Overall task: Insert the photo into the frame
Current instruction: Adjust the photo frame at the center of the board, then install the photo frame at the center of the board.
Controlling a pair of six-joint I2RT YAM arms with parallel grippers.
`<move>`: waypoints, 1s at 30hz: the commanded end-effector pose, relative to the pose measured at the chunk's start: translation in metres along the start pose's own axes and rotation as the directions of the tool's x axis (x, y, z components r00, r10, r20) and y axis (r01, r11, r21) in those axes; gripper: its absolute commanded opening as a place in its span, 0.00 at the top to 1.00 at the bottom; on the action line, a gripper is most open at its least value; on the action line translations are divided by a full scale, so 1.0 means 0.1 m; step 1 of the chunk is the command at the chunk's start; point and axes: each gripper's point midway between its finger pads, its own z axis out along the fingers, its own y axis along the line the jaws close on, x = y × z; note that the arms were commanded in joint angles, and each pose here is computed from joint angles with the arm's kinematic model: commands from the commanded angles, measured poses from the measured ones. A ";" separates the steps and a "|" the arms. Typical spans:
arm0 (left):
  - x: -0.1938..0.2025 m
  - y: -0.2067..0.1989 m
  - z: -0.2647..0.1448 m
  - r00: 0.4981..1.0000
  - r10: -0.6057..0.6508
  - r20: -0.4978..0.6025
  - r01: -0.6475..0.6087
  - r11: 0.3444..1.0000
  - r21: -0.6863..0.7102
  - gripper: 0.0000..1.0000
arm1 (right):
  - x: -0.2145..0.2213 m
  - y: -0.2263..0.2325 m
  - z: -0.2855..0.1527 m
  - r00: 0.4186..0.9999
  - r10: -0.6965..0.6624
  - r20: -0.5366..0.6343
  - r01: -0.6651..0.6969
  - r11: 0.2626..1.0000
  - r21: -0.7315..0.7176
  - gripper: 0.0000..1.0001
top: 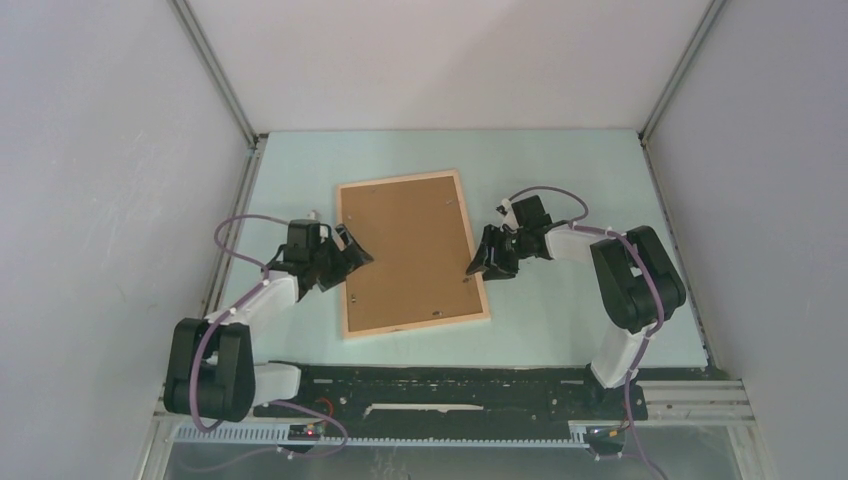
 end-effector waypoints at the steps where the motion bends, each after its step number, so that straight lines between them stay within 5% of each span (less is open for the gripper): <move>1: 0.31 0.04 -0.05 0.994 -0.019 -0.107 0.016 0.999 -0.033 0.07 | 0.00 0.25 0.06 0.999 -0.048 -0.005 0.048 0.997 -0.063 0.40; 12: -0.49 -0.09 -0.62 0.981 0.161 0.108 -0.140 0.974 -0.180 0.00 | -0.26 0.06 -0.21 0.992 -0.107 0.070 0.102 0.991 0.083 0.34; 21: -0.77 -0.11 -0.05 0.997 0.071 -0.024 -0.073 0.989 -0.127 0.08 | -0.41 0.13 -0.24 0.989 -0.121 0.086 0.114 0.990 0.084 0.35; 30: -0.44 0.19 0.28 0.986 0.068 -0.154 -0.097 0.977 -0.189 0.21 | -0.31 0.04 -0.10 0.978 -0.206 0.022 0.197 0.958 0.211 0.32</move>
